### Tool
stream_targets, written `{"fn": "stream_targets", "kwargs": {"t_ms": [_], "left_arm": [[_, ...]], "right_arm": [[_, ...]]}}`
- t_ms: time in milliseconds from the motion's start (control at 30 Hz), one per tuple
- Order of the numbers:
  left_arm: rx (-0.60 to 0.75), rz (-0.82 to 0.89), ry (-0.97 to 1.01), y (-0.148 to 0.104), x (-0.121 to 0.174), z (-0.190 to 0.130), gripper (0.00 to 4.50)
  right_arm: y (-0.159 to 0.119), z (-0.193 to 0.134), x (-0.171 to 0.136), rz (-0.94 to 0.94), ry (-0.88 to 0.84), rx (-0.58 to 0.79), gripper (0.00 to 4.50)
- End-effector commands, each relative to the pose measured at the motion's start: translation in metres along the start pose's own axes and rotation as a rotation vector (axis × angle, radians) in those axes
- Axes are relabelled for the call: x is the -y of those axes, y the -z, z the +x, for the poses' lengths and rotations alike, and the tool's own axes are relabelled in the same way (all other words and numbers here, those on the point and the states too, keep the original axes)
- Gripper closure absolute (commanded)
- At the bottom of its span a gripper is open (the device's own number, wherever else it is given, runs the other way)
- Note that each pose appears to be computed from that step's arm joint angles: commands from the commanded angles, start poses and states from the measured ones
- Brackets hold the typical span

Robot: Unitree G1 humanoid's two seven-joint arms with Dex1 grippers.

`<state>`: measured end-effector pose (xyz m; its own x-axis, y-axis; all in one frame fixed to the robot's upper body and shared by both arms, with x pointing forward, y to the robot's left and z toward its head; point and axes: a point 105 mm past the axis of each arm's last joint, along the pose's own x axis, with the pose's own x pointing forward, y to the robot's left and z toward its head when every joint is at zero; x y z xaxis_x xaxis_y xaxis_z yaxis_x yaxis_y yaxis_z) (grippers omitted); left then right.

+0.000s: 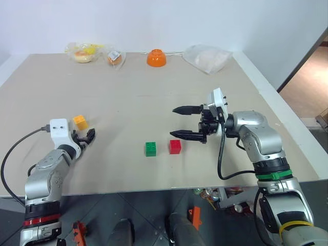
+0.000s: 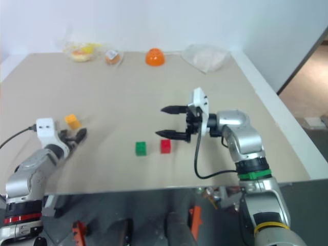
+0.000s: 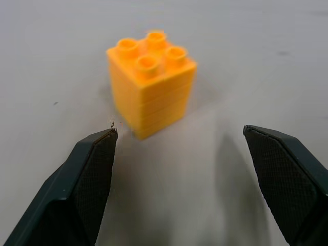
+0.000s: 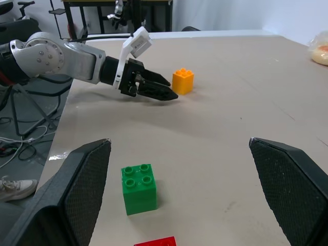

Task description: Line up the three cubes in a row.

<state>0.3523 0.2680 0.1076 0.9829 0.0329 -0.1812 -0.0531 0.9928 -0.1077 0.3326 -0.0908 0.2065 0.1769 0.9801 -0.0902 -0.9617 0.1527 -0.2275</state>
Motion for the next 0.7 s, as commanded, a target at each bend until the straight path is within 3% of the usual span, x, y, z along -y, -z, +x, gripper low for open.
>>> {"fn": "stream_targets", "kwargs": {"t_ms": [33, 300, 700], "left_arm": [[0.007, 0.000, -0.052, -0.005, -0.005, 0.005, 0.44], [0.005, -0.011, -0.026, -0.005, 0.011, 0.015, 0.44], [0.004, -0.020, -0.041, -0.004, 0.021, 0.028, 0.44]], "right_arm": [[-0.011, -0.004, 0.001, -0.049, 0.008, 0.013, 0.00], [-0.015, -0.002, -0.003, -0.053, -0.004, 0.024, 0.00], [-0.046, 0.022, -0.008, 0.041, 0.009, 0.235, 0.00]]}}
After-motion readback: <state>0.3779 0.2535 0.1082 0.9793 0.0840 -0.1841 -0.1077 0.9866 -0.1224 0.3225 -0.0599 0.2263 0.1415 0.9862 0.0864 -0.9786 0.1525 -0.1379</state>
